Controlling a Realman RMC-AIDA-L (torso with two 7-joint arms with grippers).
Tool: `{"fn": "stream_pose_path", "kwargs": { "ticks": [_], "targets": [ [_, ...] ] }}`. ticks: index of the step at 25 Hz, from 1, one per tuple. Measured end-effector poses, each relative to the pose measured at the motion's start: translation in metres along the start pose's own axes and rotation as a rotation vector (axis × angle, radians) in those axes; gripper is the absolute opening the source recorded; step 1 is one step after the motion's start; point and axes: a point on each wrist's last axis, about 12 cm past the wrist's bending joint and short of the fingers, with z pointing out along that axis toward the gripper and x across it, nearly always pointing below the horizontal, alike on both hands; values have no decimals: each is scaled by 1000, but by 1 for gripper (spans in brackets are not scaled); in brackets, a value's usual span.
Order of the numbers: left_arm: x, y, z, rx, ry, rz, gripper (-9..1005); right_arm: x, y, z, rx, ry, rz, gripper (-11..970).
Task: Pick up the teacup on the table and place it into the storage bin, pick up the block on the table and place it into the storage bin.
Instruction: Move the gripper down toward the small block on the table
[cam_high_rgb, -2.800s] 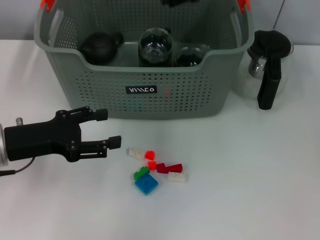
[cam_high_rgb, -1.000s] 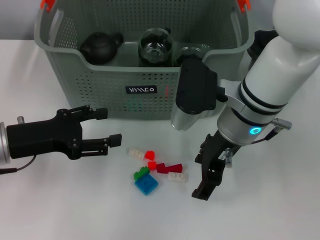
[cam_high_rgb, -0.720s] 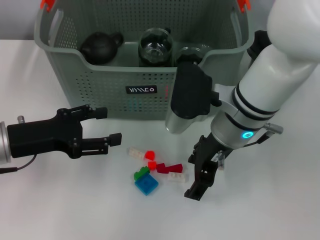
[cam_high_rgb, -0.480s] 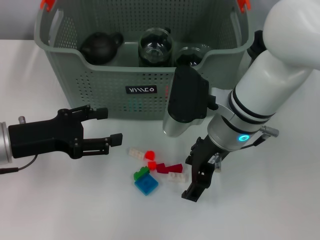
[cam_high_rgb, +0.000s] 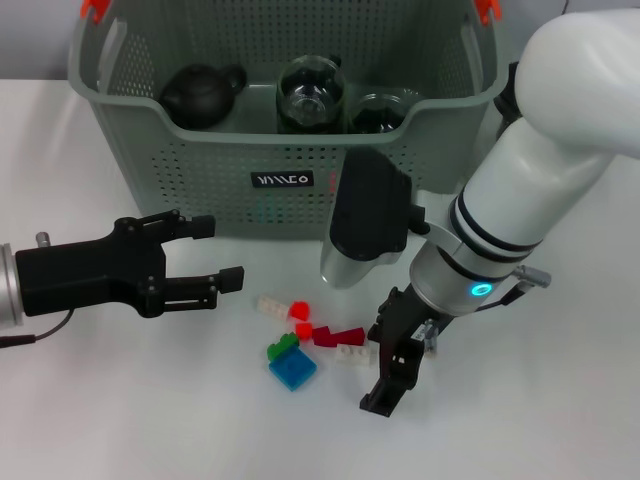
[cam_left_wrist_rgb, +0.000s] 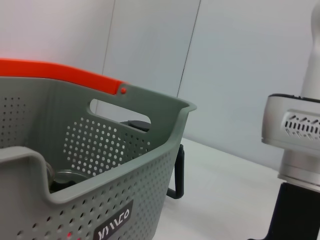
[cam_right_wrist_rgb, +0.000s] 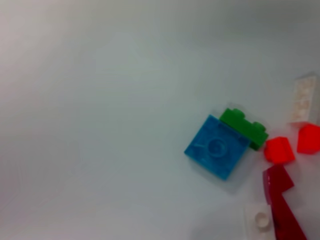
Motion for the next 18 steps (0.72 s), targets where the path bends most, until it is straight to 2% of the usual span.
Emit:
{"fn": "stream_pose_path", "kwargs": {
  "ticks": [18],
  "targets": [
    [0,1,-1,-4,-1,0,861,-6,1,1,1,-33,-2,886]
  ]
}}
